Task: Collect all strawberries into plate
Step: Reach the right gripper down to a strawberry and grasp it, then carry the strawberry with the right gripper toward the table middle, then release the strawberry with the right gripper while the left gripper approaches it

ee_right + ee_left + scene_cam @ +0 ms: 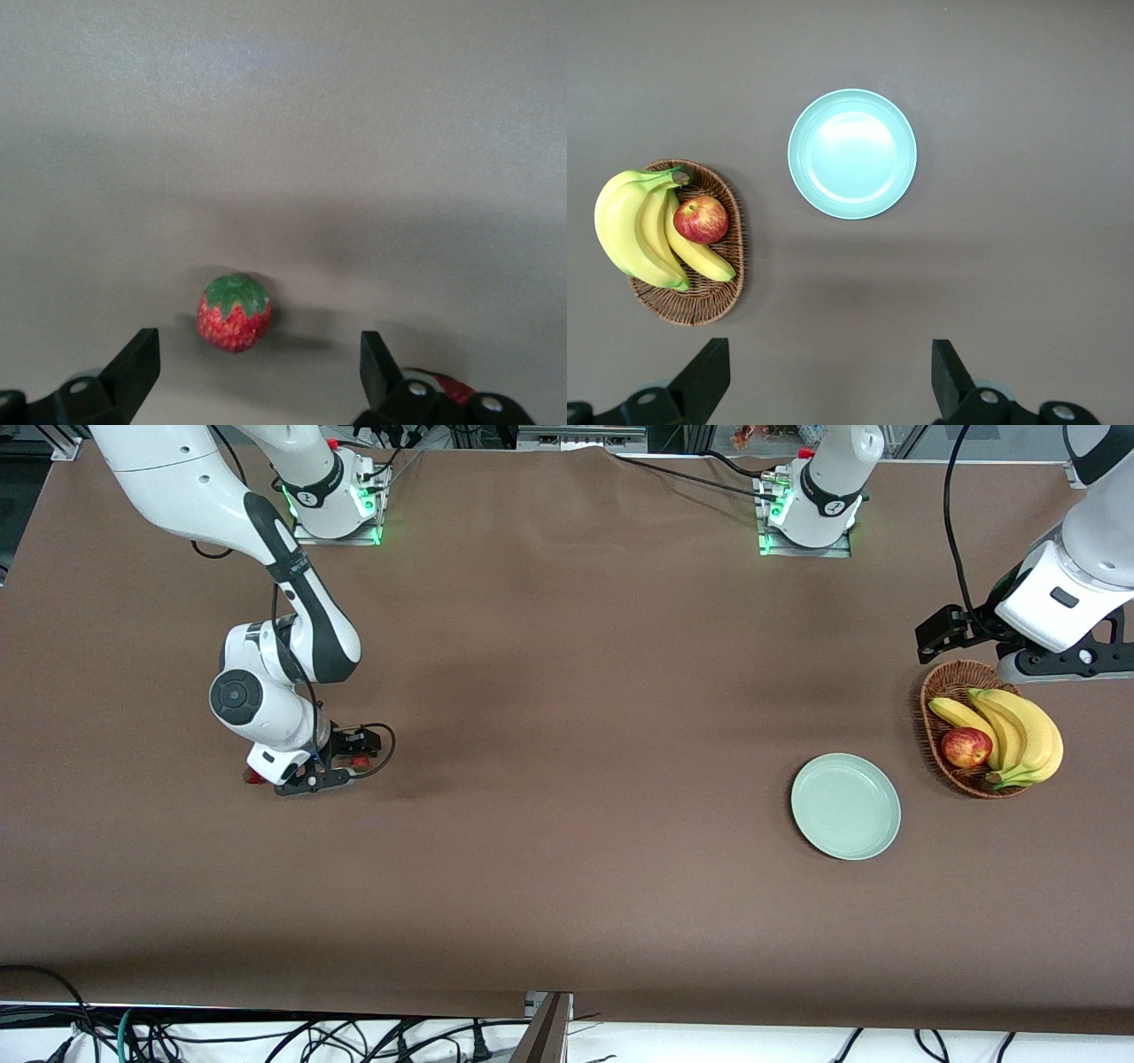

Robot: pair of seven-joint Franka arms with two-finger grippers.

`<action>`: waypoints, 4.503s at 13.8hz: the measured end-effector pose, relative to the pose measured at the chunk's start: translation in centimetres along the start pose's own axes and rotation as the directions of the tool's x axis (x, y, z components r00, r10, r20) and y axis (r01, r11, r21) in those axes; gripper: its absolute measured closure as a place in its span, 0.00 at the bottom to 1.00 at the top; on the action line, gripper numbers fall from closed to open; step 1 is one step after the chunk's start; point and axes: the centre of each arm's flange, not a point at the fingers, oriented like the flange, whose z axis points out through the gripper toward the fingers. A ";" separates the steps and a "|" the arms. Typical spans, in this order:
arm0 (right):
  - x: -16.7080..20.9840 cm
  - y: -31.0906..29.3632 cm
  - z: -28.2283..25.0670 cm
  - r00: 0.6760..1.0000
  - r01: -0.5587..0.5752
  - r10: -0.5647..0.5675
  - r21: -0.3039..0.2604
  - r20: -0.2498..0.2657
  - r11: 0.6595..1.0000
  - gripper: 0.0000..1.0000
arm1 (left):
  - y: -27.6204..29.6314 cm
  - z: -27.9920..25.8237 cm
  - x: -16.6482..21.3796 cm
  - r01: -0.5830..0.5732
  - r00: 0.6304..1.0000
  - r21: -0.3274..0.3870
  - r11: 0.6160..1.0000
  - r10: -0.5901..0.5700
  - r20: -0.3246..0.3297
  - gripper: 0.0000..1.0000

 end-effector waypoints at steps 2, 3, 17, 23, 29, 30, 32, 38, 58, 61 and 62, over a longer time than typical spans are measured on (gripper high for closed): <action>-0.1 -0.1 0.1 1.000 -0.026 0.026 0.000 -0.003 1.000 0.00 | 0.0 0.0 0.0 0.000 1.000 0.000 1.000 0.000 0.000 0.00; -0.1 -0.3 0.1 0.999 -0.042 0.042 0.000 -0.003 0.999 0.00 | 0.0 0.0 0.0 0.000 1.000 0.000 1.000 0.000 0.000 0.00; 0.0 -1.6 0.4 0.998 -0.067 0.067 0.000 -0.019 0.998 0.70 | 0.1 0.0 0.0 -0.001 1.000 0.000 1.000 0.001 0.000 0.00; 1.3 -13.9 -1.9 0.970 -0.225 0.227 0.035 -0.084 0.974 0.70 | 0.1 0.0 0.0 -0.002 1.000 0.000 1.000 0.002 0.000 0.00; -0.5 -36.7 -1.0 0.856 -0.494 0.510 0.154 -0.089 0.856 0.70 | 0.1 0.0 0.0 -0.003 1.000 0.000 1.000 0.003 0.000 0.00; -1.0 -40.3 0.0 0.838 -0.521 0.540 0.178 -0.083 0.835 0.70 | 0.2 0.0 0.0 -0.003 1.000 0.000 1.000 0.003 0.000 0.00; -1.5 -46.1 1.1 0.816 -0.544 0.573 0.234 -0.078 0.806 0.70 | 0.1 0.0 0.0 -0.003 1.000 0.000 1.000 0.003 0.000 0.00; -1.7 -51.6 2.6 0.824 -0.514 0.560 0.303 -0.085 0.802 0.63 | 0.2 0.0 0.0 -0.003 1.000 0.000 1.000 0.003 0.000 0.00; 9.9 -19.8 -13.7 0.987 -0.069 0.087 -0.138 0.135 0.988 0.00 | 10.9 7.0 0.6 -0.149 0.980 0.003 0.989 0.147 0.136 0.00; 9.9 -12.9 -13.5 0.977 -0.021 0.048 -0.127 0.208 0.992 0.00 | 16.7 13.9 2.8 -0.083 0.985 -0.021 0.996 0.086 0.147 0.00; 9.6 -10.9 -13.1 0.973 -0.013 0.042 -0.127 0.228 0.992 0.00 | 18.3 15.8 3.2 -0.055 0.987 -0.028 0.998 0.059 0.147 0.00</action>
